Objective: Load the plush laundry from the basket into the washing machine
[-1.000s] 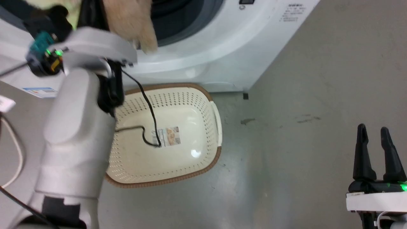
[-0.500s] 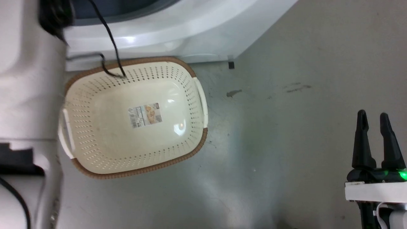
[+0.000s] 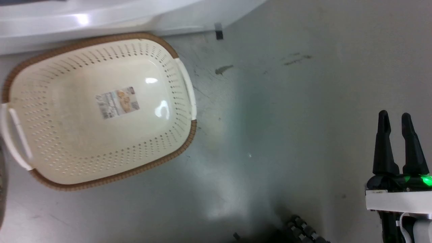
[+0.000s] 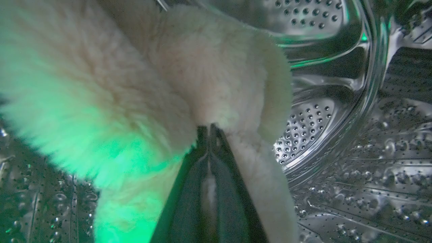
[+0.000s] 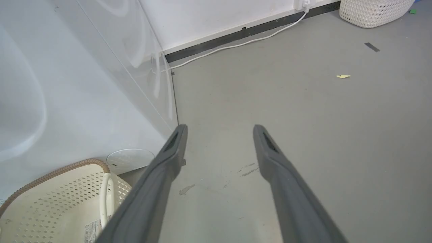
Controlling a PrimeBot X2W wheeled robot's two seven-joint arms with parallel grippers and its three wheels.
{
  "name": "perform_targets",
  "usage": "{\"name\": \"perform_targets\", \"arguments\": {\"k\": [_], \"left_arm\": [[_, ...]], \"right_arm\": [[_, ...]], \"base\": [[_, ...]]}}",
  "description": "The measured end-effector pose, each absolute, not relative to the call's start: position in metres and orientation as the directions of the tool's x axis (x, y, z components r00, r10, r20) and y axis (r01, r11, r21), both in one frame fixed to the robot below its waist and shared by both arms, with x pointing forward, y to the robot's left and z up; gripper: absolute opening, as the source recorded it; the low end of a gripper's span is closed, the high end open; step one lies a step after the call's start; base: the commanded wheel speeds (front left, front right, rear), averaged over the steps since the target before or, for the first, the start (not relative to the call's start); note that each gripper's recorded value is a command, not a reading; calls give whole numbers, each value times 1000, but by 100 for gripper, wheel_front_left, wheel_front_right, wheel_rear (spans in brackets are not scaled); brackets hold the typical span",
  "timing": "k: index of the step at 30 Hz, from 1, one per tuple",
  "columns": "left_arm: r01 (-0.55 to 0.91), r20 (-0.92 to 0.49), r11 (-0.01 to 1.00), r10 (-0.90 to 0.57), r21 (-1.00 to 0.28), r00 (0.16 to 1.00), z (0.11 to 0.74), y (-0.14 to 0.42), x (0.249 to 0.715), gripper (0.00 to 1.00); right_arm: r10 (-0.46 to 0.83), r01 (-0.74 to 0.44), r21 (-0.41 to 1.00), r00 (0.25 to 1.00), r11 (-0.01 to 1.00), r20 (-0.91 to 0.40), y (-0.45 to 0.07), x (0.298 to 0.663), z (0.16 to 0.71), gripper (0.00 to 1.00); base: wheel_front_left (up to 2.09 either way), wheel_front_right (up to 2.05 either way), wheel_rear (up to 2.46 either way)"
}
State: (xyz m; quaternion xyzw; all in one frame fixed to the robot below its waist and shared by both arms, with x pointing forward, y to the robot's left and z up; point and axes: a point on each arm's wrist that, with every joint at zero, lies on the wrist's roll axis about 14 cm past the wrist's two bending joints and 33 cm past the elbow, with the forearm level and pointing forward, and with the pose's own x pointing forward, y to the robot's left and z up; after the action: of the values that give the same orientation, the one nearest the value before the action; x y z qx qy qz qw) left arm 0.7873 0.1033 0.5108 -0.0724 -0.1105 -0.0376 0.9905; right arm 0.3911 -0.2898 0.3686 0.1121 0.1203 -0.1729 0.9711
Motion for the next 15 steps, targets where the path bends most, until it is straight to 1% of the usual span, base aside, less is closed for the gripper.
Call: {"name": "perform_targets", "arguments": {"k": [5, 11, 12, 13, 15], "left_arm": [[101, 196, 986, -75, -129, 978, 482, 94, 801, 0], [87, 101, 987, -73, -138, 992, 441, 95, 807, 0], [83, 87, 987, -72, -139, 994, 438, 96, 807, 60], [82, 84, 987, -71, -137, 994, 438, 97, 808, 100], [79, 86, 988, -68, -135, 994, 439, 98, 808, 100]], "right_arm": [[-332, 391, 148, 890, 909, -313, -297, 384, 356, 100], [-335, 397, 134, 880, 908, -337, -298, 383, 346, 100], [-332, 395, 136, 881, 909, -339, -297, 384, 345, 100], [-329, 392, 138, 881, 909, -340, -296, 385, 344, 100], [-322, 387, 140, 883, 911, -341, -294, 386, 342, 100]], "base": [[0, 0, 0], [0, 0, 0], [0, 0, 0], [0, 0, 0], [0, 0, 0]]}}
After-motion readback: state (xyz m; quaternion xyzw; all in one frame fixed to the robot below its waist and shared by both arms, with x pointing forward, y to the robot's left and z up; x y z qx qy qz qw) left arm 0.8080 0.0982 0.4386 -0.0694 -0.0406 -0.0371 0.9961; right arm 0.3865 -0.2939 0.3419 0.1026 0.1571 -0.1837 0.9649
